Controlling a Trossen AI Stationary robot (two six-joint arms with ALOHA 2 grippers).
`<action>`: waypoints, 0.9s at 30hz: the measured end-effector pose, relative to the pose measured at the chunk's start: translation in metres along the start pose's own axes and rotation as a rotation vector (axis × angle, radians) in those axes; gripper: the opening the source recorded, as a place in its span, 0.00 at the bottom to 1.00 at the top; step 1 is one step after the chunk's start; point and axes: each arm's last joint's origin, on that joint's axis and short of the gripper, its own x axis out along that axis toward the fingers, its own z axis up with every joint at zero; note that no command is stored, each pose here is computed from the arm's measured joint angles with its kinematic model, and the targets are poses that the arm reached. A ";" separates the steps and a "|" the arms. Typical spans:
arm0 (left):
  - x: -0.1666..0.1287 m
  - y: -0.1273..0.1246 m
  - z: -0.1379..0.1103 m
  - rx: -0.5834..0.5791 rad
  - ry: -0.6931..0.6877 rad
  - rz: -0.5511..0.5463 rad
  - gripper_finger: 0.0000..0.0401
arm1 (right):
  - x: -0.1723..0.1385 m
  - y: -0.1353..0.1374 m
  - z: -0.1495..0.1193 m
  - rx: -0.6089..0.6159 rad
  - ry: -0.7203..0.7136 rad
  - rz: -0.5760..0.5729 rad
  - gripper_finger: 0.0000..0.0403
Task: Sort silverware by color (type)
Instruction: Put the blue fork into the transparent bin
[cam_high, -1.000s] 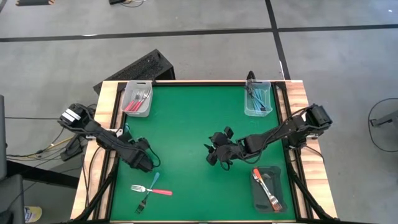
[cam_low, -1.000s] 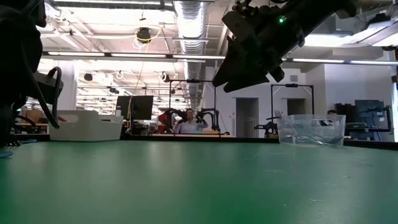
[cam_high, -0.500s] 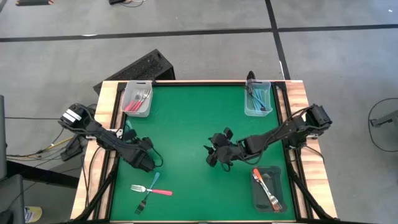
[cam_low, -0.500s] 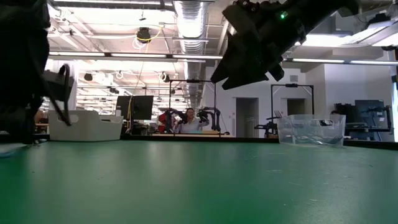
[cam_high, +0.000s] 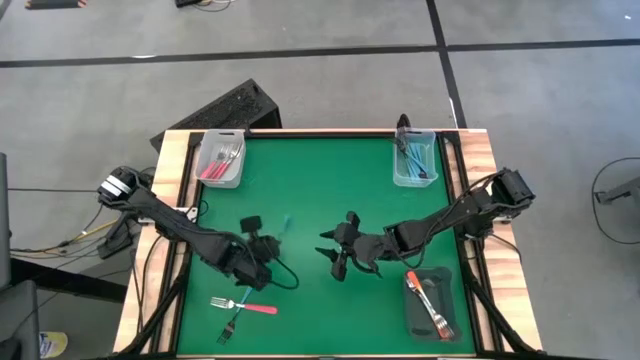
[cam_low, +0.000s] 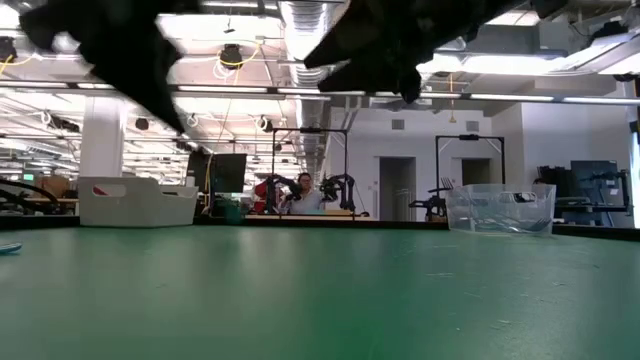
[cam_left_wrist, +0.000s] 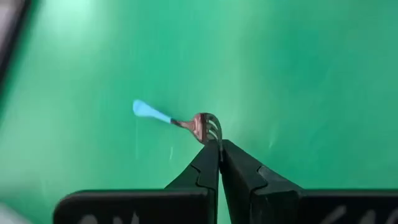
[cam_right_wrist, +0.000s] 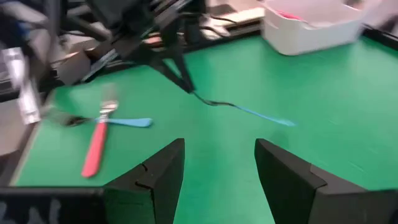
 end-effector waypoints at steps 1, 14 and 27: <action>-0.004 -0.002 0.008 0.015 -0.046 -0.013 0.00 | 0.000 0.001 0.001 -0.011 -0.004 0.019 0.55; -0.024 -0.019 0.056 0.236 -0.396 -0.292 0.00 | -0.007 0.013 -0.003 -0.173 -0.008 0.049 0.55; -0.021 -0.014 0.063 0.247 -0.431 -0.289 0.00 | -0.007 0.011 -0.012 -0.294 0.100 0.147 0.49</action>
